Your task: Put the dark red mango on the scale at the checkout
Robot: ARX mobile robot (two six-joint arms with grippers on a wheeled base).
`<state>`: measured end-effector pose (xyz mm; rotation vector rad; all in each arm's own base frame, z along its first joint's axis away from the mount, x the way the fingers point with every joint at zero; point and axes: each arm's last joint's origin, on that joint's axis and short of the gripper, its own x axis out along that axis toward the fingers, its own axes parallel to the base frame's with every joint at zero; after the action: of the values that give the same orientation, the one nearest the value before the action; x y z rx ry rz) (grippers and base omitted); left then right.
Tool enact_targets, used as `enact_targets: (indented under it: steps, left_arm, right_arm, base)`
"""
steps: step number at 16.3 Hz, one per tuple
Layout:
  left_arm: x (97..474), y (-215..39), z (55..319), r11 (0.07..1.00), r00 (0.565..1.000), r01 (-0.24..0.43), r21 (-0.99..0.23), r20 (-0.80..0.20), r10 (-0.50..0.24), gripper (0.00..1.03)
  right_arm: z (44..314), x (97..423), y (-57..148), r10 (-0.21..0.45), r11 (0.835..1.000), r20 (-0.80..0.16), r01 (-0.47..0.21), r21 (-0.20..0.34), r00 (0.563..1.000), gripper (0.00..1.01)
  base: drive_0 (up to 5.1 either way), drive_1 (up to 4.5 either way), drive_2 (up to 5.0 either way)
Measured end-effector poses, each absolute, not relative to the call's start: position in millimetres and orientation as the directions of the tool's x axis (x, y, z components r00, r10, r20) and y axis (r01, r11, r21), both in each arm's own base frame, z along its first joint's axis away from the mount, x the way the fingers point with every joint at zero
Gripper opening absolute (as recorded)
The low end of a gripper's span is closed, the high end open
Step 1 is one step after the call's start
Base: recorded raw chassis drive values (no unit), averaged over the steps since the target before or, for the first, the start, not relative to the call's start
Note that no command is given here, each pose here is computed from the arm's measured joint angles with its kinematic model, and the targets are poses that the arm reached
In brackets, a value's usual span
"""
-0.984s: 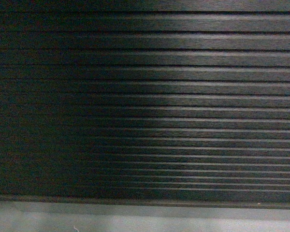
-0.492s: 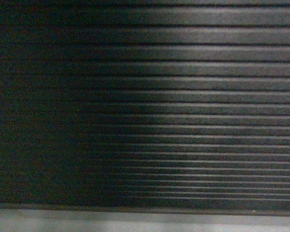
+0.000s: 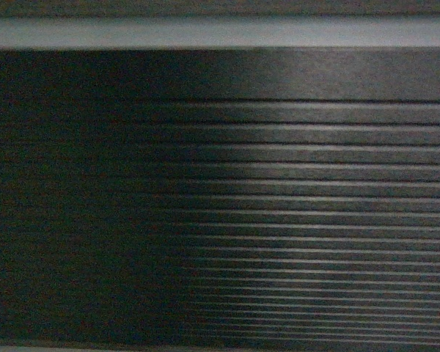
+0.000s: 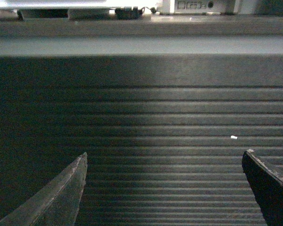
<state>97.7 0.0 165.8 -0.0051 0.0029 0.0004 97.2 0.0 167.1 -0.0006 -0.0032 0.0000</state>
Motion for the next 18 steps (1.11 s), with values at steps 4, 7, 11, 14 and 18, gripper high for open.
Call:
enact_targets:
  steps: [4,7,11,14,18]
  left_arm:
    - [97.7,0.0,165.8,1.0,1.0,-0.001,0.0,-0.002,0.001,0.98]
    - [97.7,0.0,165.8,1.0,1.0,0.0,0.0,-0.003,0.0,0.98]
    - [97.7,0.0,165.8,1.0,1.0,-0.002,-0.001,-0.003,0.002,0.98]
    - [97.7,0.0,166.2,1.0,1.0,-0.001,0.0,0.001,0.001,0.98]
    - [97.6,0.0,165.4,1.0,1.0,-0.001,0.0,-0.007,0.001,0.98]
  right_arm:
    - [167.2,97.2,0.0,0.0,1.0,0.004,0.0,-0.001,1.0,0.98]
    - [167.2,97.2,0.0,-0.001,1.0,0.004,0.001,0.0,1.0,0.98]
    - [167.2,97.2,0.0,-0.001,1.0,0.004,0.001,0.001,1.0,0.98]
    - [167.8,97.2,0.0,0.0,1.0,0.01,0.0,-0.001,1.0,0.98]
    - [167.2,97.2,0.0,0.0,1.0,0.004,0.0,-0.001,1.0,0.98]
  base:
    - [0.0,0.0,0.0]
    - [0.0,0.0,0.0]
    - [0.0,0.0,0.0]
    - [0.0,0.0,0.0]
    - [0.0,0.0,0.0]
